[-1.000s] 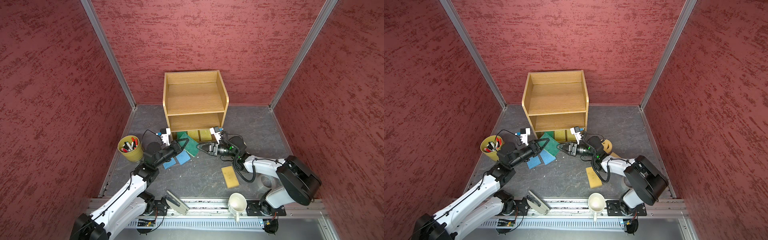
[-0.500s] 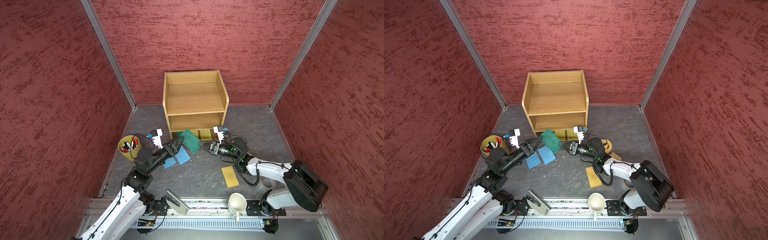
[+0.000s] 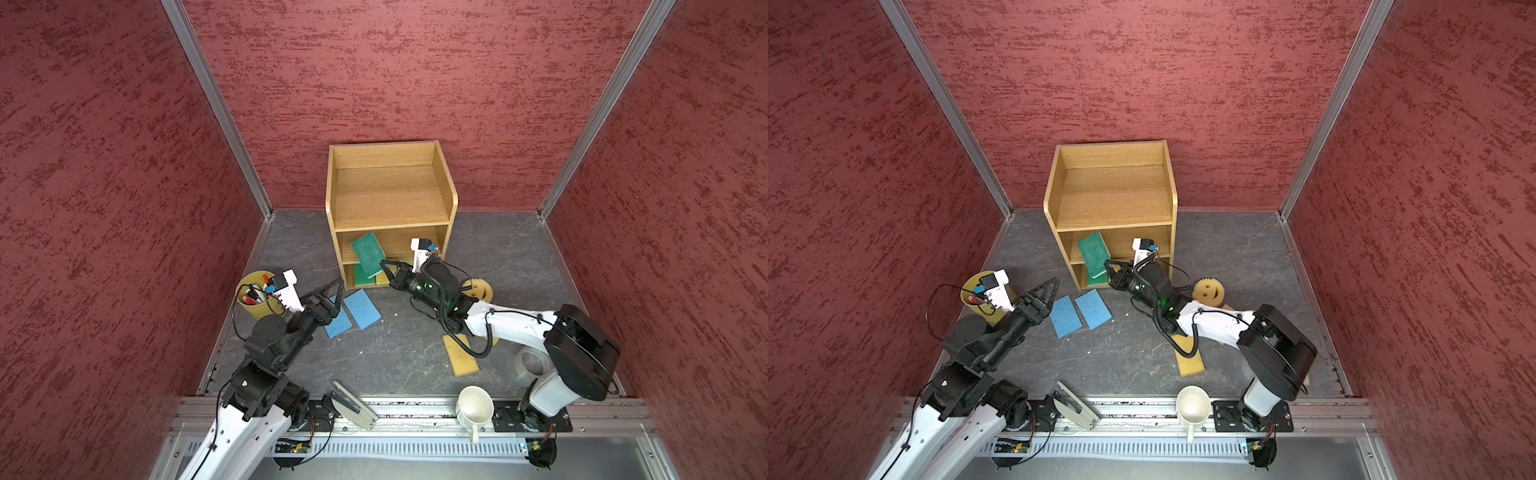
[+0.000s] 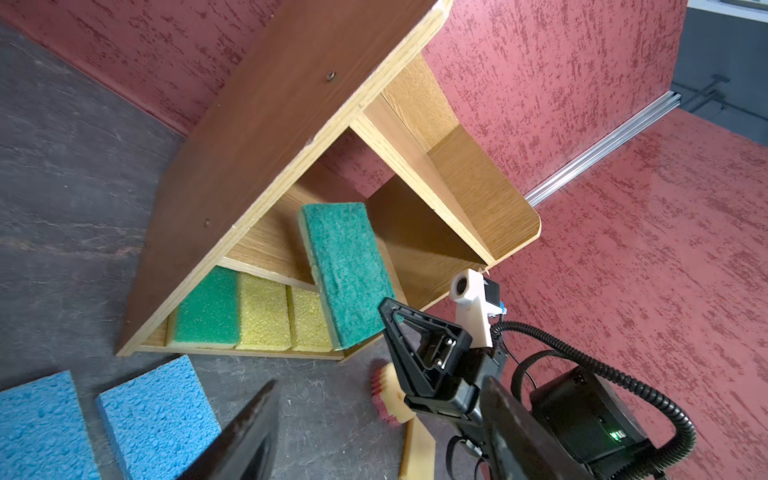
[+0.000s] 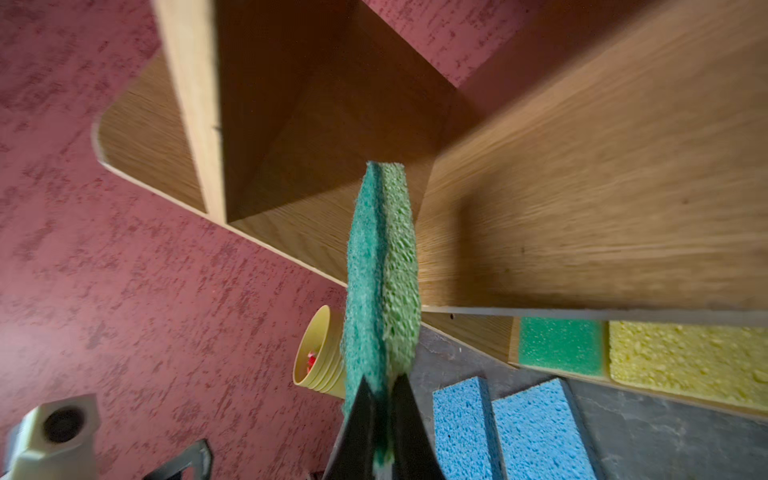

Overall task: Place and organize the cleaning sponges onto the shelf
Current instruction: 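Carry the pad into the upper shelf with the right gripper while the left draws back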

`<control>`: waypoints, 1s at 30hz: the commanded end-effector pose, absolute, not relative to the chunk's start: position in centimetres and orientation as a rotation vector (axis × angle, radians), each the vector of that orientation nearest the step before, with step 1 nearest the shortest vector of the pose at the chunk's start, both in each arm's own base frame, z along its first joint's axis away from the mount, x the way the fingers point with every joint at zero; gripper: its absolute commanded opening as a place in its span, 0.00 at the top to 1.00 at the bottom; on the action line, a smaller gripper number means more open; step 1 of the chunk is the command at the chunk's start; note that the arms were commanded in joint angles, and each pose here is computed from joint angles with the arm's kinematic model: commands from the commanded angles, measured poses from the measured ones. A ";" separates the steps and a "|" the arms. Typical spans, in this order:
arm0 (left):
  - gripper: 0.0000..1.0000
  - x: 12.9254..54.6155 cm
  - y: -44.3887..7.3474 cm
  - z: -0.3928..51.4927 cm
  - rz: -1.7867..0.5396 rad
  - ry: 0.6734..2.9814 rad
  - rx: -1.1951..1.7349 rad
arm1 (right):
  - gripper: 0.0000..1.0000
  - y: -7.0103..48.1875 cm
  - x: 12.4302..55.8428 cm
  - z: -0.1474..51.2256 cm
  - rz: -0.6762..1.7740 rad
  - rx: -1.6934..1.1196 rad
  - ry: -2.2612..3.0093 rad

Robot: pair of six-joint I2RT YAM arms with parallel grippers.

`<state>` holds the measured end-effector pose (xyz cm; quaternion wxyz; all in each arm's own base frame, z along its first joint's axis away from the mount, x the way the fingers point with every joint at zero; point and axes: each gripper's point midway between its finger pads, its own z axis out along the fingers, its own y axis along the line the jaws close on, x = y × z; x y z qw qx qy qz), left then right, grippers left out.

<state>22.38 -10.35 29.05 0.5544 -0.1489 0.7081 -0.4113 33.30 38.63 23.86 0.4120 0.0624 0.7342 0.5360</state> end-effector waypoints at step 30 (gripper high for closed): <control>0.24 20.9 -8.9 28.0 -0.901 1.685 -0.357 | 1.00 41.4 39.5 22.3 1.158 0.574 1.688</control>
